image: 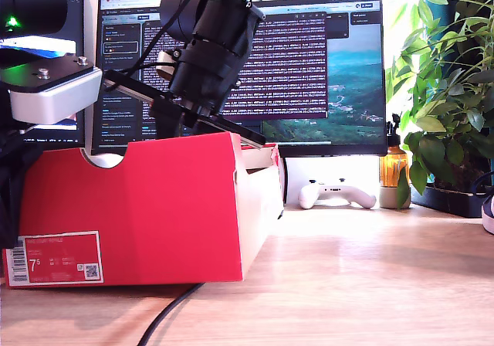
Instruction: Pack the blue shoes by picking the first shoe and placing it inside the red shoebox, left side, then picking and rotating the second shoe and placing it in the shoebox
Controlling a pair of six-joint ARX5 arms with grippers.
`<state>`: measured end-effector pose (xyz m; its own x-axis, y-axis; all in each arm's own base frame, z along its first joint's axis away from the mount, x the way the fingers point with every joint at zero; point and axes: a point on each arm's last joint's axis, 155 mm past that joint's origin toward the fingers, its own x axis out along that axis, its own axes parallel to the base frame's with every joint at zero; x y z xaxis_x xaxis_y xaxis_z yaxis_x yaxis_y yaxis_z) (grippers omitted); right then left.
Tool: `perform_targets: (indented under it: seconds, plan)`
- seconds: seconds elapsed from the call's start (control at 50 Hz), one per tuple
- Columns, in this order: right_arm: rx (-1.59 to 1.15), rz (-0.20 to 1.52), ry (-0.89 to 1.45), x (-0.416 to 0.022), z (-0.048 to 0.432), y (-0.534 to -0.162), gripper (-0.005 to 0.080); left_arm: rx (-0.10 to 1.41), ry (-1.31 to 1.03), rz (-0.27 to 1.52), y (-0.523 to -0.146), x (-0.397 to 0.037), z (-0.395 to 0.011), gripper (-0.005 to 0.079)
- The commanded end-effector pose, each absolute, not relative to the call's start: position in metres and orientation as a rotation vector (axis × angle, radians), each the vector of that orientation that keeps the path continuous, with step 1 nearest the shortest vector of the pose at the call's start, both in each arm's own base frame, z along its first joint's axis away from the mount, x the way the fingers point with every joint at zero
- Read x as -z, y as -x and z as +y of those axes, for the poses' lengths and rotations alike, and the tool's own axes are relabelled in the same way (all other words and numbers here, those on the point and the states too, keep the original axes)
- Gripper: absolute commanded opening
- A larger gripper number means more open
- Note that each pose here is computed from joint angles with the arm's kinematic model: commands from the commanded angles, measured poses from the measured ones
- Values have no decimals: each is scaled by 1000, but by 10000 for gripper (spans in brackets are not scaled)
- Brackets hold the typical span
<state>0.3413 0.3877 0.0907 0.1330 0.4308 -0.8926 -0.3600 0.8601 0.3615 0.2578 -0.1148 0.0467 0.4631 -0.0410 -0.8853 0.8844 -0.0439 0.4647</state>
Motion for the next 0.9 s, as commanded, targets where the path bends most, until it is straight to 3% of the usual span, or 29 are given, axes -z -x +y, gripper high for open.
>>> perform_targets:
  seconds: [0.0,0.5,0.76,0.88]
  plan:
    - [-596,1303,-64,-90,396,-343,-13,886,-1422,792,-263,-44,-114,-19]
    - [-656,1250,-83,-99,424,-335,-5,886,-1422,792,-263,-44,-114,-19]
    - [-663,1267,-33,-94,415,-333,218,885,-1422,793,-263,-44,-114,-19]
    - [-655,1279,-28,-93,412,-332,235,885,-1422,793,-263,-44,-114,-19]
